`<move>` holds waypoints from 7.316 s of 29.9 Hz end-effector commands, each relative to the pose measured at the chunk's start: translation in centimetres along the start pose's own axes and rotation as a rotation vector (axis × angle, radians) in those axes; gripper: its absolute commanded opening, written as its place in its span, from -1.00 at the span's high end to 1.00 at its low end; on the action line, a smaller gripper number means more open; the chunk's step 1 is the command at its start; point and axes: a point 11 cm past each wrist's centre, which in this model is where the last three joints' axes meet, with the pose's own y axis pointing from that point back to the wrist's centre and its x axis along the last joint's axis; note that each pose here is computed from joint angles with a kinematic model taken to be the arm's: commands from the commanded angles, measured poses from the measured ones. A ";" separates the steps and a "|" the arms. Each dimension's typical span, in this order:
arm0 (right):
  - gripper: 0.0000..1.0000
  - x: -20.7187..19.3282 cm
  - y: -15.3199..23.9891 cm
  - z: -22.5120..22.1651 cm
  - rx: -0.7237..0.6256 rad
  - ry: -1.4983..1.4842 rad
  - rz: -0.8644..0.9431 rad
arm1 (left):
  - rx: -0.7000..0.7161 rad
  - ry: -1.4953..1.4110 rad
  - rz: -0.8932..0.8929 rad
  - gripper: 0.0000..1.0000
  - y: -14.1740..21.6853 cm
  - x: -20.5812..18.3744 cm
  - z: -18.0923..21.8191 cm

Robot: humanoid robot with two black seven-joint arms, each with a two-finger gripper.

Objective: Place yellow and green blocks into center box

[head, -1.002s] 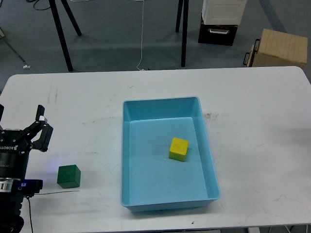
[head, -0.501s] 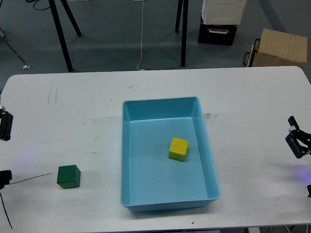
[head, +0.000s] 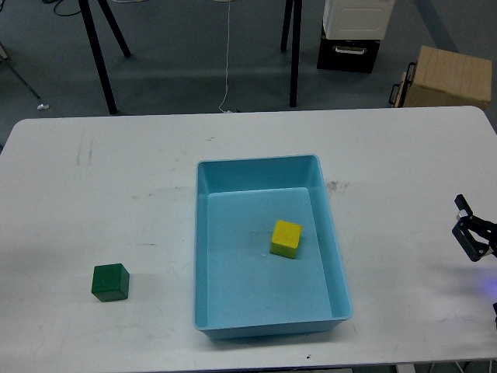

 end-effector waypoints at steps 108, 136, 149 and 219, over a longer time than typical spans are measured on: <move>-0.98 0.2 0.6 3.6 -0.037 -0.018 -0.012 | 2.158 -1.293 -0.473 0.92 6.3 6.5 -21.6; -0.98 0.1 0.5 3.3 -0.035 -0.011 -0.014 | 1.722 -1.786 -1.008 0.93 -12.7 -12.7 -35.6; -0.98 0.3 0.6 3.3 -0.034 -0.010 -0.006 | 1.899 -1.619 -0.911 0.76 -7.8 -5.1 -37.1; -0.98 0.7 -1.7 2.6 -0.001 -0.025 -0.022 | -0.086 0.155 0.248 -1.00 4.5 6.5 -15.1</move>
